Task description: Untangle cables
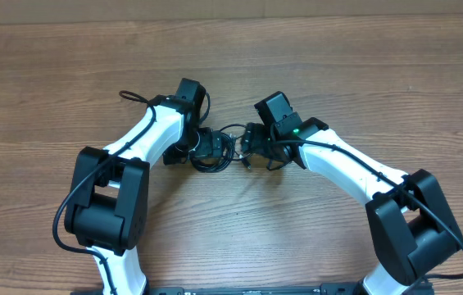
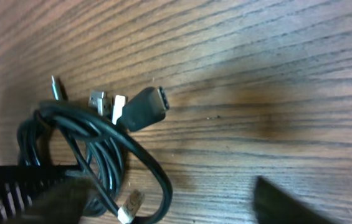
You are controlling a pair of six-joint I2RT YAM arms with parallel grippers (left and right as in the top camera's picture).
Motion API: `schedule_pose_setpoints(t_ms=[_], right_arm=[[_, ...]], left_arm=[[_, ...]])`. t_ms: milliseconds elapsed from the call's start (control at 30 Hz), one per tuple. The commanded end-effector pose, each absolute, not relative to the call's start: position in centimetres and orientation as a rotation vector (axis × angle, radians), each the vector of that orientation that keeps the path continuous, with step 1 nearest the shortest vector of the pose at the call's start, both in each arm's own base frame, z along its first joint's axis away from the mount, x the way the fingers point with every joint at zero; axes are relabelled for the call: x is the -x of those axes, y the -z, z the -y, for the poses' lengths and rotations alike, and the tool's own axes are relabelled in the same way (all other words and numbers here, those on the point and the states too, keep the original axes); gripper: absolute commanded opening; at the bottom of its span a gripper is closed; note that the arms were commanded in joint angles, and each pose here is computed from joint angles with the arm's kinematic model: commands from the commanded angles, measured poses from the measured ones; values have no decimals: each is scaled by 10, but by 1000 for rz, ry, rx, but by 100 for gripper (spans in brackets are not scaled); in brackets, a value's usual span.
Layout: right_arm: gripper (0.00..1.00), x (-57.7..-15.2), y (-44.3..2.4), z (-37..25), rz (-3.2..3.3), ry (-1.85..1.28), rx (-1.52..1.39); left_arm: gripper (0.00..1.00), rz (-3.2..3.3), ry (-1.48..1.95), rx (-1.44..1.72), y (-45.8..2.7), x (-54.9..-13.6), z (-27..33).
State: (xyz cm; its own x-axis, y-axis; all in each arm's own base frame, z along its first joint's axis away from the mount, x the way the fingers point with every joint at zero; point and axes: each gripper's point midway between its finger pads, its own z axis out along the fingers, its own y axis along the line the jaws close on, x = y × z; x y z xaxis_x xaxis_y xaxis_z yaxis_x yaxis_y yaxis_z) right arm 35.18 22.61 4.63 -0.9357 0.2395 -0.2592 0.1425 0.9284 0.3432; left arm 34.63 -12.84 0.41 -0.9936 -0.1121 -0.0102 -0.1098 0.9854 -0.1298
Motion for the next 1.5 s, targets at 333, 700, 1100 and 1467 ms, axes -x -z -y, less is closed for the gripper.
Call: schedule_pose_setpoints(t_ms=[333,700,1100,1467], right_arm=[[100,-366,-50,-210,-2711,-318,-309],[100,-371,-51,-200,-2682,-247,-316],[100,-371,-51,-201,-2681,-248,-316],[100,-371,-51,-201,-2682,-248,-316]], left_arm=[[100,-3163,189,179,12,-334,126],[100,-3163,189,179,12,-334,126],[100,-3163,189,179,12,-334,126],[99,-3163,189,179,12,-334,126]])
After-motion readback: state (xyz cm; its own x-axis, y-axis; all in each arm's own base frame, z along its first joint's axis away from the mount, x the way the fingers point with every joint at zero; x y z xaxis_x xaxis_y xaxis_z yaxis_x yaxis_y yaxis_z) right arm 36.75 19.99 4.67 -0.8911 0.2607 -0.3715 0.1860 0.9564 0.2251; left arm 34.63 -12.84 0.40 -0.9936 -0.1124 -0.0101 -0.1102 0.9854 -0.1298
